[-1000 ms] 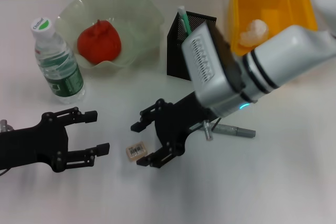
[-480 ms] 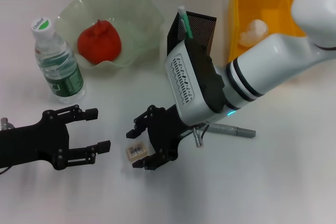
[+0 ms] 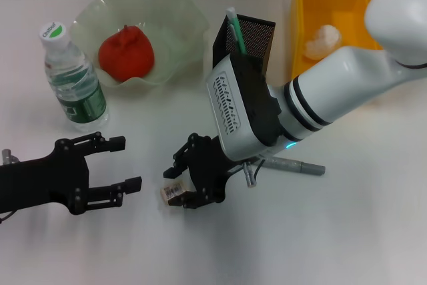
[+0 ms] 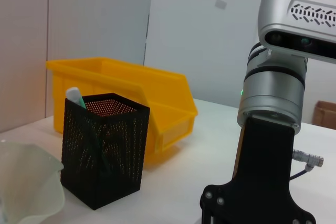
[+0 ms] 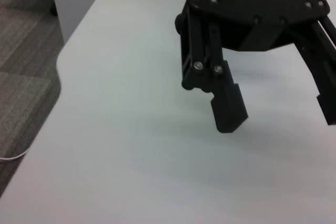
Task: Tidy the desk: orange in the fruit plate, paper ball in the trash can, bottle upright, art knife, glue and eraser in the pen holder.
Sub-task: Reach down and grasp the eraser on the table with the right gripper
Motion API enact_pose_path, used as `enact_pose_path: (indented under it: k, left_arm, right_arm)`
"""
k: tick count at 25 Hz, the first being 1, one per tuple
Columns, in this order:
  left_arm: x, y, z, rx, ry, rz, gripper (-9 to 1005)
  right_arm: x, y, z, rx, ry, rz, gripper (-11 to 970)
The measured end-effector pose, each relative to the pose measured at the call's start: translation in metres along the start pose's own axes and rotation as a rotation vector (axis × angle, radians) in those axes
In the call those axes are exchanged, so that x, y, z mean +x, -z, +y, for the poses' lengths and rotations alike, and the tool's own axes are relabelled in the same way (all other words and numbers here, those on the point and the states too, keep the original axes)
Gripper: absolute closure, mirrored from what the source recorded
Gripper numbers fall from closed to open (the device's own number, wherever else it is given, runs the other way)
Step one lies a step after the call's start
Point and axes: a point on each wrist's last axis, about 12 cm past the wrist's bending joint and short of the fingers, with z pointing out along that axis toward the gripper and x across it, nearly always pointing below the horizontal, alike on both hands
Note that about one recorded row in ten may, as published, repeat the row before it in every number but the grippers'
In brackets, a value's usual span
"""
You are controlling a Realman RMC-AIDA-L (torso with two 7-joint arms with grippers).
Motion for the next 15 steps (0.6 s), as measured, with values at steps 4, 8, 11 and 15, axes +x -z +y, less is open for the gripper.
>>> enact_pose_path:
  k: [4,8,11,15]
  left_arm:
    - [0.0000,-0.0003,-0.0001,-0.001,0.001,-0.002,188]
    - [0.0000,-0.0003,-0.0002,0.000,0.001,-0.002,187]
    - [0.0000,-0.0006,-0.0003,0.000,0.001,-0.002,187]
    - [0.0000,-0.0008,-0.0004,-0.001,0.001,-0.003,188]
  right_arm:
    - [0.0012,-0.0001,0.0003,0.001,-0.006,0.002,515]
    - [0.0028,-0.0009,0.0011,0.000,-0.007,0.008,537]
    - [0.0039,-0.0022,0.0017,0.002,-0.007,0.019,563]
    - [0.0044,-0.0056,0.0034,0.003,-0.005,0.037,599]
